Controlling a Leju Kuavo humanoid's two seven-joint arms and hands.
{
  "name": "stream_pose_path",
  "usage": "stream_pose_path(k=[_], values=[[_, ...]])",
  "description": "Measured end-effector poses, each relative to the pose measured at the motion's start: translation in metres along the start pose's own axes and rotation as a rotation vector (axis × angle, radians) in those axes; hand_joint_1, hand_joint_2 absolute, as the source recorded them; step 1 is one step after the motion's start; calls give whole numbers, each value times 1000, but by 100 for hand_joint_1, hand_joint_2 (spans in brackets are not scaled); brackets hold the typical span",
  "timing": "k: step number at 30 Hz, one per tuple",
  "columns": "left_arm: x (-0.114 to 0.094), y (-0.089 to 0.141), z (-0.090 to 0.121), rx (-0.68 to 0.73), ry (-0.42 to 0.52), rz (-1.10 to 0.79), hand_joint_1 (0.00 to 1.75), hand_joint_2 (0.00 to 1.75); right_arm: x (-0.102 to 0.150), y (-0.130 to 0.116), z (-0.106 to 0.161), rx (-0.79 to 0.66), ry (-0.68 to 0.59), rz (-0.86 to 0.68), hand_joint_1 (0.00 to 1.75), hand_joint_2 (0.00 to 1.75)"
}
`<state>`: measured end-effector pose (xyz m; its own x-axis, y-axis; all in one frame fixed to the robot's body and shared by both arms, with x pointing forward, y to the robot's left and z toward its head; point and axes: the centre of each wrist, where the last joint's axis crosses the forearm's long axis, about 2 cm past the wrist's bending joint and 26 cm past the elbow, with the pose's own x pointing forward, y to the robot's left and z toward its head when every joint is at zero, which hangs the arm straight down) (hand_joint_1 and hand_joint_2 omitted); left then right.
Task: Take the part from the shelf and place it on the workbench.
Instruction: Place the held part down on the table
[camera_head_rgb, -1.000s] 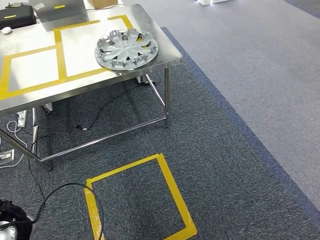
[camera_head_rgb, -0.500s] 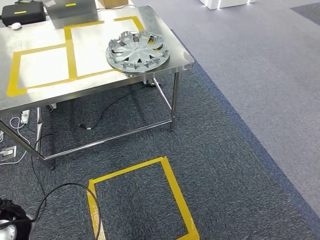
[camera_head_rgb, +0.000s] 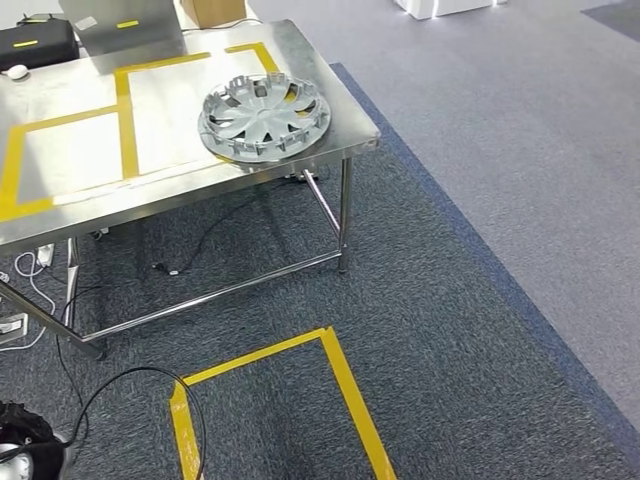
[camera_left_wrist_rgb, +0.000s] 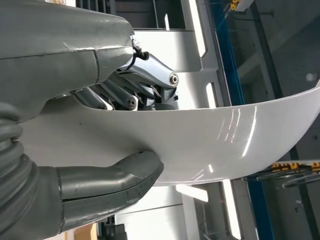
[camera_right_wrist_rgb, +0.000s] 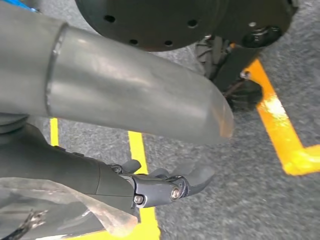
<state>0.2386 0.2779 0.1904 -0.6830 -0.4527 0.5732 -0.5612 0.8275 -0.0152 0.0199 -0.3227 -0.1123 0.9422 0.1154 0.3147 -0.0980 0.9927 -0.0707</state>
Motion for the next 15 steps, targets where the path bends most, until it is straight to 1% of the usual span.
stream_pose_path(k=[9, 15], values=[[0, 0, 0, 0, -4, 0, 175, 175, 6, -1, -1, -4, -13, 1, 0, 0], [0, 0, 1, -1, -1, -1, 175, 175, 1, 0, 0, -2, -2, 1, 0, 0]])
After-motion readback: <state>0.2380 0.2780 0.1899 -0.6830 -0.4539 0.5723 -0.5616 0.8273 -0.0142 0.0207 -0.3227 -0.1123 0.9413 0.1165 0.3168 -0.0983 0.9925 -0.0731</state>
